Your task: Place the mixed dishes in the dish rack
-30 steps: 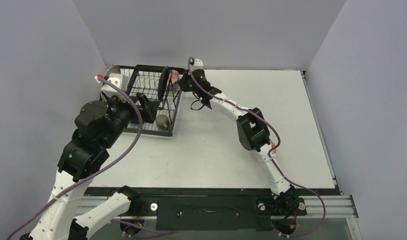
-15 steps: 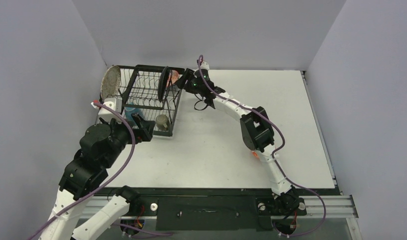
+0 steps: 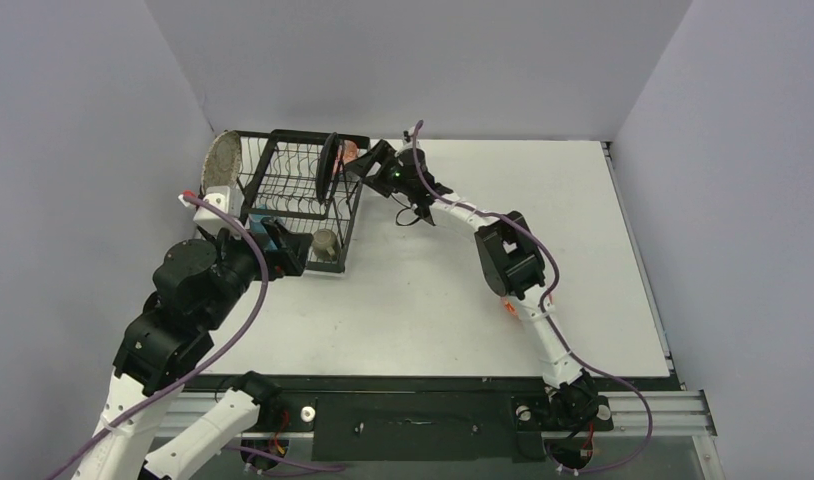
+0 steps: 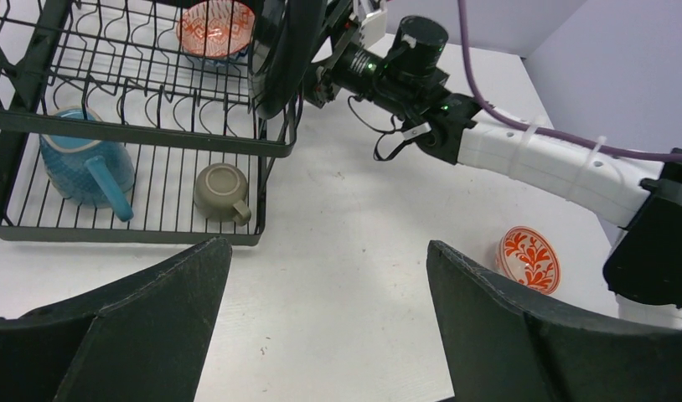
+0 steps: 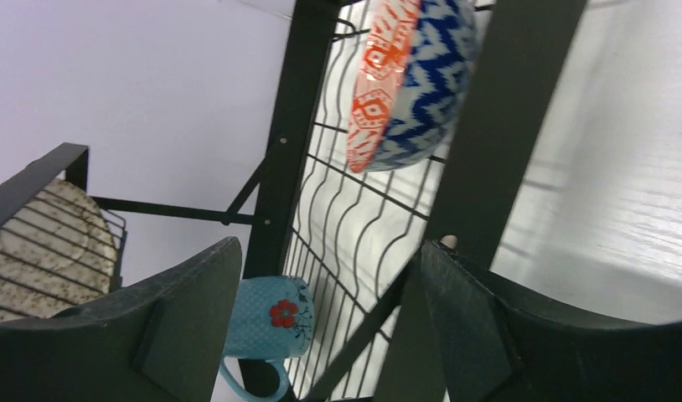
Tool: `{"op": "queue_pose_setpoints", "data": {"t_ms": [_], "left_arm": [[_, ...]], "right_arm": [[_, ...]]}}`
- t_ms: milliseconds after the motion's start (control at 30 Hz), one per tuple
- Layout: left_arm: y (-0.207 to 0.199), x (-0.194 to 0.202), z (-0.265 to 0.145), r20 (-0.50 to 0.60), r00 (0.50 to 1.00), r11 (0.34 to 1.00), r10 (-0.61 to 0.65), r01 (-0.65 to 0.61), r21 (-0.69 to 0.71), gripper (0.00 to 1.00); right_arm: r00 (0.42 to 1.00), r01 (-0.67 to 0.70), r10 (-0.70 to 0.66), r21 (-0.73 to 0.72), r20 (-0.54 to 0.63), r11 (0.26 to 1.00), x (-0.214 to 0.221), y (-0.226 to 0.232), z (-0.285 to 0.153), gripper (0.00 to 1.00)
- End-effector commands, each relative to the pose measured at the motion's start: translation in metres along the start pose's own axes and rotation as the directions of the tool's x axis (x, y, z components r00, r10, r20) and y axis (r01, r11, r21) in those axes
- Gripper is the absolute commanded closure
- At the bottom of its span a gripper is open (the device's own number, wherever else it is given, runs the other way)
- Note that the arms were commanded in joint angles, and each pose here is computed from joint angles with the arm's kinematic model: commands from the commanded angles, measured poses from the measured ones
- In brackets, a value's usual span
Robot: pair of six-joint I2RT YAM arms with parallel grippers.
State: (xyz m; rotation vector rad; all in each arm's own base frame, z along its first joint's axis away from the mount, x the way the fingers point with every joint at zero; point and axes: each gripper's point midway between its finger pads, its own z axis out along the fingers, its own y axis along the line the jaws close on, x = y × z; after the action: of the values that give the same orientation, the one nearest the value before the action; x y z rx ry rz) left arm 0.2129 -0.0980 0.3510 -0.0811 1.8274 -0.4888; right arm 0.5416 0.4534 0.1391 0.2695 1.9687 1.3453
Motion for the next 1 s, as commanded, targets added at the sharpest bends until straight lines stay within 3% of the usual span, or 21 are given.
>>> {"op": "queue_pose_setpoints", "data": {"t_ms": [0, 500, 967], "left_arm": [[-0.02, -0.035, -0.007, 0.088, 0.996, 0.997, 0.004, -0.011, 0.071, 0.14], [-0.044, -0.069, -0.004, 0.147, 0.988, 0.988, 0.039, -0.061, 0.143, 0.14], [-0.049, -0.074, -0.001, 0.152, 0.987, 0.985, 0.049, -0.073, 0.156, 0.14]], "right_arm": [[0.999, -0.039, 0.04, -0.049, 0.015, 0.998, -0.003, 0.0, 0.005, 0.26], [0.998, -0.061, 0.061, 0.025, 0.001, 0.998, 0.018, -0.039, 0.015, 0.24], [0.988, -0.153, 0.15, -0.075, -0.041, 0.985, 0.038, -0.028, 0.027, 0.35]]}}
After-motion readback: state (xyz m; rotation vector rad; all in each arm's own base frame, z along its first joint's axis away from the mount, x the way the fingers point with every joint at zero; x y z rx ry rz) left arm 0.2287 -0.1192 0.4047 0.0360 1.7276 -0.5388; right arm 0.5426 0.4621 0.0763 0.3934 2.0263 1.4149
